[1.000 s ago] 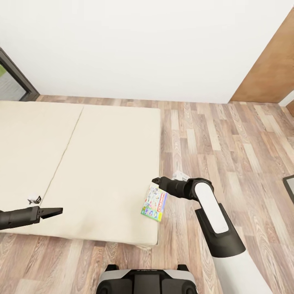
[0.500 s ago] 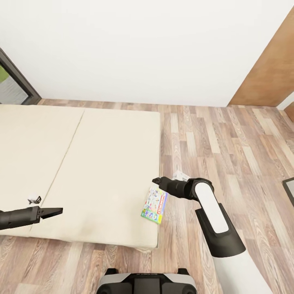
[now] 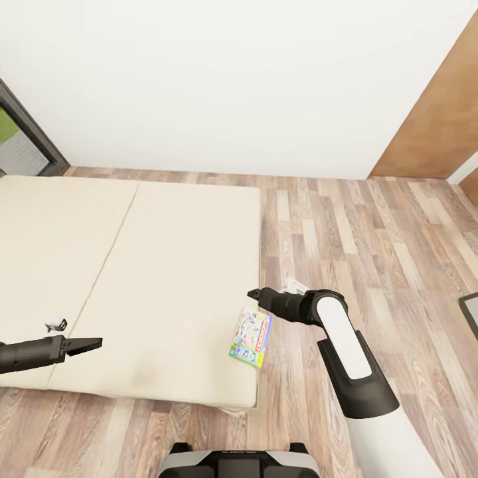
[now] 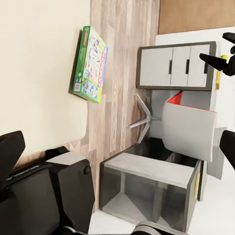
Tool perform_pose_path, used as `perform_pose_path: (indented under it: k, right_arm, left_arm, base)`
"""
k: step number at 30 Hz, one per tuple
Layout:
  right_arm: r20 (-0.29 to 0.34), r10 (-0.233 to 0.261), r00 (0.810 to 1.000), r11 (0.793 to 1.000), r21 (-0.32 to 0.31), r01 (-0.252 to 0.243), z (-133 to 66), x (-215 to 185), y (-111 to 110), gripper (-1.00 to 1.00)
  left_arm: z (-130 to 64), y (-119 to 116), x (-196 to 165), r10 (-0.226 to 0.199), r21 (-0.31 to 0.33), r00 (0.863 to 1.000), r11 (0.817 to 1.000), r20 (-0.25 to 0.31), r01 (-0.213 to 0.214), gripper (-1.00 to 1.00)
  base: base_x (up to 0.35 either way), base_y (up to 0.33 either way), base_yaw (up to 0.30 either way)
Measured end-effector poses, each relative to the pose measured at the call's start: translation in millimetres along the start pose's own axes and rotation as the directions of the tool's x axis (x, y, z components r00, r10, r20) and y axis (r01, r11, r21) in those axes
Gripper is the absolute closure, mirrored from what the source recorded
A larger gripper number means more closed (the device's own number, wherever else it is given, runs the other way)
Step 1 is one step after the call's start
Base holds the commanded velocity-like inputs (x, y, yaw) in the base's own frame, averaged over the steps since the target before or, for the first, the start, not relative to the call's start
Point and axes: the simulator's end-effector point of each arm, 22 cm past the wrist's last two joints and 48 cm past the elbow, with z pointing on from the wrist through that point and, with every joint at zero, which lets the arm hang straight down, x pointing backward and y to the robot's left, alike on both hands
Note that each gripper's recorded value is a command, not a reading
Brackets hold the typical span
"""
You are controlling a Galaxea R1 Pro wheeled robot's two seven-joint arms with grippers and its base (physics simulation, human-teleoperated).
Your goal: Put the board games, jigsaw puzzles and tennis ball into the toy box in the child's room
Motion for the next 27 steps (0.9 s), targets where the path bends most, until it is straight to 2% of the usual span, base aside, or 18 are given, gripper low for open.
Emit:
perform_pose_path:
  k: [27]
  right_arm:
    - [0.028, -0.013, 1.000, 1.000, -0.011, 0.013, -17.6, -5, 11, -1.00]
  left_arm:
    - [-8.4, -18, -9, 0.038, 0.009, 0.999, 0.999, 0.022, -0.038, -1.00]
  base:
    - [0.000, 0.000, 0.000]
